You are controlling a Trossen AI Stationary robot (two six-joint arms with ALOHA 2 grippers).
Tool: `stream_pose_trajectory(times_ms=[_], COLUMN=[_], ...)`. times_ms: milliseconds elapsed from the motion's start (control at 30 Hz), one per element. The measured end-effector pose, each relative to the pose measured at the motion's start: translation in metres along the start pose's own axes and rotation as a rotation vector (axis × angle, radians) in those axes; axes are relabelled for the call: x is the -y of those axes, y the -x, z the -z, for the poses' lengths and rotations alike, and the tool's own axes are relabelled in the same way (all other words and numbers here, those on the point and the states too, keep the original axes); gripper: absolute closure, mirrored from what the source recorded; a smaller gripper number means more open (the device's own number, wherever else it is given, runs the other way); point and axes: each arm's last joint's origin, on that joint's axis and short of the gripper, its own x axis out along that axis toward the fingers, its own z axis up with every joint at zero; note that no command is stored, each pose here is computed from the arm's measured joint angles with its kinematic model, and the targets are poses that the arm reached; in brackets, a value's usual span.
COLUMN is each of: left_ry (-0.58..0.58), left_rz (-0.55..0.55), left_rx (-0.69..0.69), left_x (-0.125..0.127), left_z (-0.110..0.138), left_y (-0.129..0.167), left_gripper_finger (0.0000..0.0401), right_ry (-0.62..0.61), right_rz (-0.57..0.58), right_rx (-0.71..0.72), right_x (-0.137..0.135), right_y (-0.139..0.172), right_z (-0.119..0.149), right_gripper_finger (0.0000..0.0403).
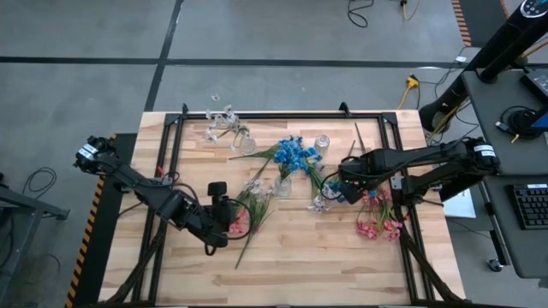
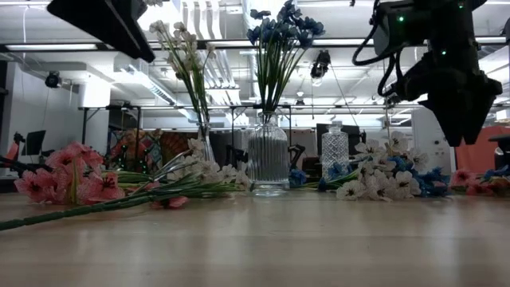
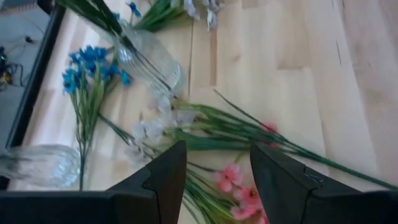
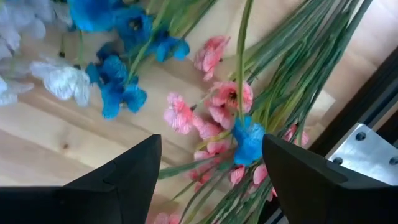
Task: Sort flowers into vase by color
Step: Put the left pink flowers into the right transparent vase
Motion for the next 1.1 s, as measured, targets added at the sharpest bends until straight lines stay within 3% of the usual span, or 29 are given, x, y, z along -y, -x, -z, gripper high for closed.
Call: stream_pose_trajectory(times_ms=[167,300,467,600,867,1100], left_ry=[-0.042,-0.094,-0.039,0.035,0.288,0.368], left_rz=[-0.009,-0.029,-0.083,-0.092,-0.091,-0.112], left_rx=[0.005,0.0,0.009,-0.005,-0.156,-0.184], left_x=[-0.004,-0.009,-0.02,-0.023,-0.025,-0.024], left_z=[-0.003,-0.005,-0.01,-0.009,0.008,0.017], left_y=[-0.002,-0.004,-0.008,-0.01,-0.009,-0.014], left_gripper_finger=[0.0239,0.0239,0.0239,0.0239,0.0239,0.0239], right_ry=[0.032,0.108,0.209,0.25,0.289,0.346], right_rz=[0.007,-0.072,-0.216,-0.312,-0.328,-0.288], right_rx=[0.102,0.239,0.484,0.603,0.606,0.554], right_x=[-0.003,-0.013,-0.031,-0.043,-0.048,-0.05], right_y=[0.005,0.01,0.02,0.027,0.028,0.024], right_z=[-0.006,-0.018,-0.036,-0.044,-0.038,-0.026], right_gripper_finger=[0.014,0.0145,0.0145,0.015,0.0162,0.0165])
